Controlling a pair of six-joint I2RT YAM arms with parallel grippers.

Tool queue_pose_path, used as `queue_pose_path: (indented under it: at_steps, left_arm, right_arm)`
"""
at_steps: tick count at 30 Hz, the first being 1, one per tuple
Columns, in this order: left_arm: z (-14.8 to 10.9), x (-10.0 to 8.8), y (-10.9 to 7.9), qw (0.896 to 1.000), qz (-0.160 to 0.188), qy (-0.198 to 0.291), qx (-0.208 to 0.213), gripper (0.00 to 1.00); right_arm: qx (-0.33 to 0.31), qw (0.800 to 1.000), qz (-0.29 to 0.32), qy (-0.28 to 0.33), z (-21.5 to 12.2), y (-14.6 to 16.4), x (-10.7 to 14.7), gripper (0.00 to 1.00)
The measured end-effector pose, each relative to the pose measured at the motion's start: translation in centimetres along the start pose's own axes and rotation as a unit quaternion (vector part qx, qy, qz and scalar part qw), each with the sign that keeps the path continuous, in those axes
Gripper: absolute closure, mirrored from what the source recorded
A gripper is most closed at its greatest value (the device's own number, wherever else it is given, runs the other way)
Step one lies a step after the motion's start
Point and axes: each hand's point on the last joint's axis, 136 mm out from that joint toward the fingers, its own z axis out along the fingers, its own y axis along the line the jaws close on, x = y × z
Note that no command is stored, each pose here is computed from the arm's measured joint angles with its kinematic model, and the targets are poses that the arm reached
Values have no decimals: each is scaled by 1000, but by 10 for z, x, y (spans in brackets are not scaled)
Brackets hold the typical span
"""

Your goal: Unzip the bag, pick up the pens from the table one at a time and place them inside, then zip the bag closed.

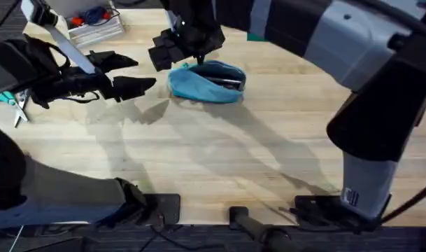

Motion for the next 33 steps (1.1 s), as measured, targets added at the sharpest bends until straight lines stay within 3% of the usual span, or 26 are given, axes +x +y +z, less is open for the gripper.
queue_pose_path:
  at_steps: [9, 15, 22, 27, 31, 33]
  left_arm:
    - [0, 0, 0, 1000, 0, 0, 0, 7]
    - [0, 0, 0, 1000, 0, 0, 0, 7]
    - [0, 0, 0, 1000, 0, 0, 0, 7]
    - [0, 0, 0, 1000, 0, 0, 0, 7]
    - [0, 0, 0, 1000, 0, 0, 0, 7]
    - [0, 0, 0, 1000, 0, 0, 0, 7]
  right_arm:
    - [8, 1000, 4, 21, 20, 0, 10, 68]
    - [5, 1000, 15, 20, 21, 3, 10, 244]
    - [-2, 1000, 16, 22, 21, 5, 11, 301]
    - [-9, 1000, 18, 23, 21, 8, 11, 482]
    - [-13, 1000, 21, 17, 21, 10, 8, 779]
    - [-14, 1000, 22, 15, 21, 10, 7, 803]
